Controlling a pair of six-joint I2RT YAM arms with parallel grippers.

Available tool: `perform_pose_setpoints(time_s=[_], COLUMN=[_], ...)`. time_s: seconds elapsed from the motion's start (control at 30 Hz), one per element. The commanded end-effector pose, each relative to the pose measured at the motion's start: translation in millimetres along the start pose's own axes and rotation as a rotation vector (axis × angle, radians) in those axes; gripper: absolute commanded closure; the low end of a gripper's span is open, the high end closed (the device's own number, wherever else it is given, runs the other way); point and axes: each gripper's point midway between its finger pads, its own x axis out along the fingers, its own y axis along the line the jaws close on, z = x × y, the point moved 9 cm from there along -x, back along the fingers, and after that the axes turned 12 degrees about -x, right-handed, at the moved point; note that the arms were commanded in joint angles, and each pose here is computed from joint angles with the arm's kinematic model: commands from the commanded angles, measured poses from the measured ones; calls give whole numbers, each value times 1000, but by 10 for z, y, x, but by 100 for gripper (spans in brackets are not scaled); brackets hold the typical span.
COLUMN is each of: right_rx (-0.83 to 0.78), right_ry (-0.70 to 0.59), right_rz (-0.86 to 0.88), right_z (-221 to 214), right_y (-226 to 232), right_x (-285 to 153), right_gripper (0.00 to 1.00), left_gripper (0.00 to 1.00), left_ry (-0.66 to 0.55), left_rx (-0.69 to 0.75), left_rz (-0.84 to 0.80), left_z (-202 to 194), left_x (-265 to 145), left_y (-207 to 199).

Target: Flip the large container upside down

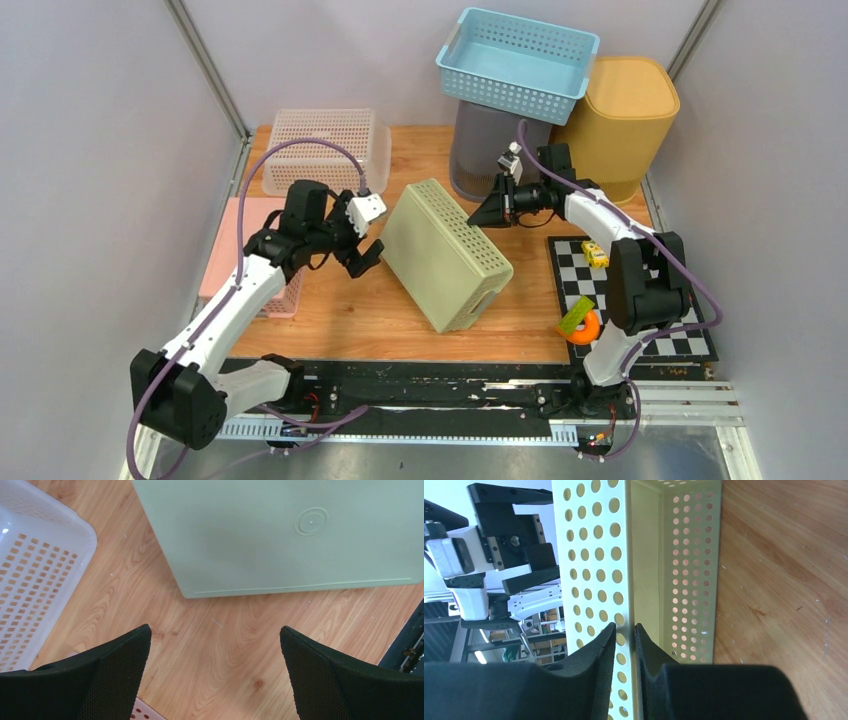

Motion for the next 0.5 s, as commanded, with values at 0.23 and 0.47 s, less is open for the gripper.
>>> perform_pose_setpoints(time_s=[0.23, 0.47], right_rx=[20, 15], right_ry=[7, 5], right_rz=[-10, -18], right_z=[-100, -137], right_y=[-200, -261], right_x=[-35, -47], right_gripper=[76, 75], left_gripper=[0, 0], left_ry=[70, 89], left_rx=[-36, -23], left_rz=[-3, 37], left_z=[-224, -320], left_x=[328, 395], left_y=[121, 170])
